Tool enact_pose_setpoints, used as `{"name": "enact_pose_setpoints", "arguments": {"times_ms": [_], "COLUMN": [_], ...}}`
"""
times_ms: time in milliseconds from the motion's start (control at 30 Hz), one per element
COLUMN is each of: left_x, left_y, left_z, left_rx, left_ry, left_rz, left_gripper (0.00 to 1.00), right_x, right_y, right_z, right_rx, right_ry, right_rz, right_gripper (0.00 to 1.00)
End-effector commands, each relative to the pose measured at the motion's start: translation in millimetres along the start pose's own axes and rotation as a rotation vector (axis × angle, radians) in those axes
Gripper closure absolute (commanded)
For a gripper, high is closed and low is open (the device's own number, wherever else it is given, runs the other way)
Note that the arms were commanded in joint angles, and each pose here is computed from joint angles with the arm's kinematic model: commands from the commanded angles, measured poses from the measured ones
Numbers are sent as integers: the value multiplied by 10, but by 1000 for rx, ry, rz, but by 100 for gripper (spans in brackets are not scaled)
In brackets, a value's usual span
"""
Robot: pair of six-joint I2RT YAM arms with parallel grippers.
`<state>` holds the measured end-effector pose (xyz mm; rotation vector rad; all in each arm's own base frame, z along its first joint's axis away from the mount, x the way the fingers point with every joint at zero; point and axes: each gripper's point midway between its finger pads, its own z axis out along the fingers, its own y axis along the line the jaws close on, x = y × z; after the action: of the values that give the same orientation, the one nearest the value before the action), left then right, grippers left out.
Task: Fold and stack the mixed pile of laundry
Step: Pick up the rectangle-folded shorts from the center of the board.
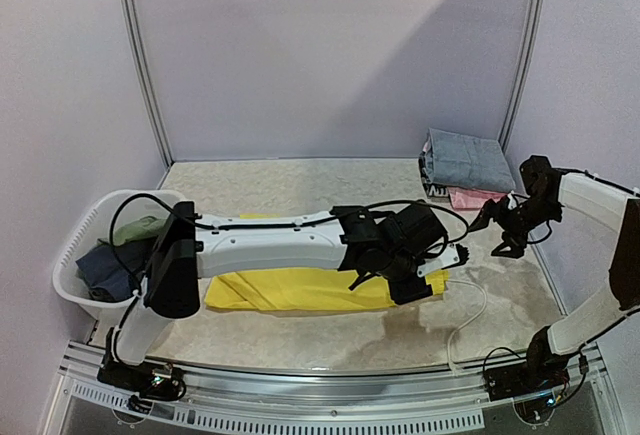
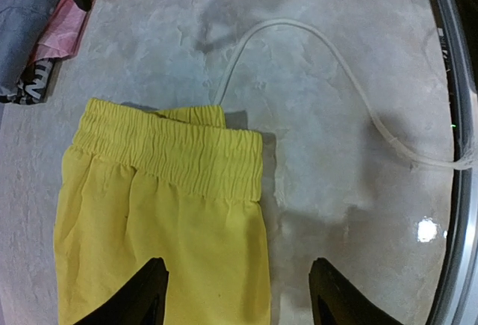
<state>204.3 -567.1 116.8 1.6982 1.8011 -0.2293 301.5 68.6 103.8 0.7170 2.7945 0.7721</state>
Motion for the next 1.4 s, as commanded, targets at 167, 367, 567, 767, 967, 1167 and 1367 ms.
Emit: {"name": "enact_pose_setpoints", "arguments": {"times_ms": [167,367,567,767,967,1167,1367], "left_x": [-227,-118,34,224,284,-55,-278], "left_y": [-172,-246,-189,-13,-41,75,143], "left_z": [470,801,980,1090,1141,668,234], "left_rx": [-68,-191,-293,-494,-494,-426,-328], "left_ry": [-92,-53,-18,47,40,-123,-270], "left_rz": [73,188,209,256,259,90,-34], "left_gripper": [37,38,38,47,83,100,100], "right_x": [155,205,252,296,272,236,289], "right_y": [-179,-182,-177,-166,-123,90,303], "right_z": [-173,-300,-326,-355,-397,-293,-67], "right_rx": [103,127,130,122,111,-19,-171], "right_ry": [-6,-8,16,20,4,33,120], "right_rz": [63,57,64,74,85,99,147], "right_gripper": [8,6,4,3,1,1,1]}}
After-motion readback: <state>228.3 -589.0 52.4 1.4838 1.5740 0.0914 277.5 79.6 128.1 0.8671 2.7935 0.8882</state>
